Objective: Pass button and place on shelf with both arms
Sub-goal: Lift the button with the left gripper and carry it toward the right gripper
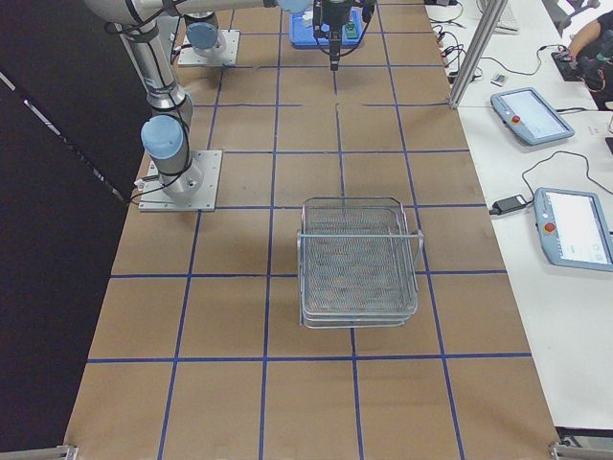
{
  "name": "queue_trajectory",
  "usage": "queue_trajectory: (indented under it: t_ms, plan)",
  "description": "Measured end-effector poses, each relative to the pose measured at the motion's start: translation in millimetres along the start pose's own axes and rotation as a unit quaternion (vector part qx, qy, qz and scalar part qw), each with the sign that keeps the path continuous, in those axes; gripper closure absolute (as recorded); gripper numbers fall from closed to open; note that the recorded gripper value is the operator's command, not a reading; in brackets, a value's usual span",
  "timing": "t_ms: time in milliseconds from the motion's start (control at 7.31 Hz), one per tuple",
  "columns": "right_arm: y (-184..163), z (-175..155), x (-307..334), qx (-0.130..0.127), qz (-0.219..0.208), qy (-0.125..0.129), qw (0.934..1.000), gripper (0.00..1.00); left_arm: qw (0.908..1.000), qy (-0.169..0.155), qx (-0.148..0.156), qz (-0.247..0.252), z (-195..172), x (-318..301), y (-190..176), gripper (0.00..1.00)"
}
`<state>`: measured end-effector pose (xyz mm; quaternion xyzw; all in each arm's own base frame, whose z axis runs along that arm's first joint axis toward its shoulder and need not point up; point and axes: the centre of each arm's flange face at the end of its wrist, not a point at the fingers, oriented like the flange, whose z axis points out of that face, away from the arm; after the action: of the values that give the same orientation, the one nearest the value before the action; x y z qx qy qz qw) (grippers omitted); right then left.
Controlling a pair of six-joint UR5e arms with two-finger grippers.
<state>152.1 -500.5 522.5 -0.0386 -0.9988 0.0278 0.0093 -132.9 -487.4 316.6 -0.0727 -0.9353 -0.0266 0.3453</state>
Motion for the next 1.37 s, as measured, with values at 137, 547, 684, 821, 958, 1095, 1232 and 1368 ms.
queue_trajectory:
  t_ms: [137,547,684,821,958,1095,1232,1368]
  plan:
    - [-0.2,-0.3,0.0,0.001,0.0,0.0,1.0,0.0,0.9972,0.071,0.001,-0.022,20.3,31.7,-0.8,1.0]
    - [-2.7,1.4,-0.7,0.0,0.001,-0.01,0.9999,0.0,0.9649,0.256,-0.014,-0.056,68.3,98.5,11.4,1.0]
    - [-5.1,3.5,-1.8,-0.005,0.007,-0.034,0.9994,0.0,0.9506,0.306,-0.007,-0.054,81.3,102.5,17.3,1.0]
    - [-7.6,4.3,-1.5,-0.009,0.015,-0.06,0.998,0.0,0.9399,0.339,0.004,-0.042,90.4,103.4,20.6,1.0]
    - [-10.6,4.3,1.0,-0.012,0.025,-0.091,0.9955,0.0,0.9328,0.359,0.011,-0.032,96.3,104.3,21.5,1.0]
    - [-14.4,4.0,2.4,-0.012,0.034,-0.124,0.9917,0.0,0.9297,0.367,0.012,-0.028,100.4,104.3,21.9,1.0]
    - [-18.1,7.3,-0.3,-0.01,0.039,-0.157,0.9867,0.0,0.9282,0.371,0.013,-0.025,101.8,104.6,21.5,1.0]
    - [-19.4,16.6,-5.0,-0.01,0.041,-0.188,0.9812,0.0,0.9251,0.379,0.018,-0.02,100.9,105.3,20.3,1.0]
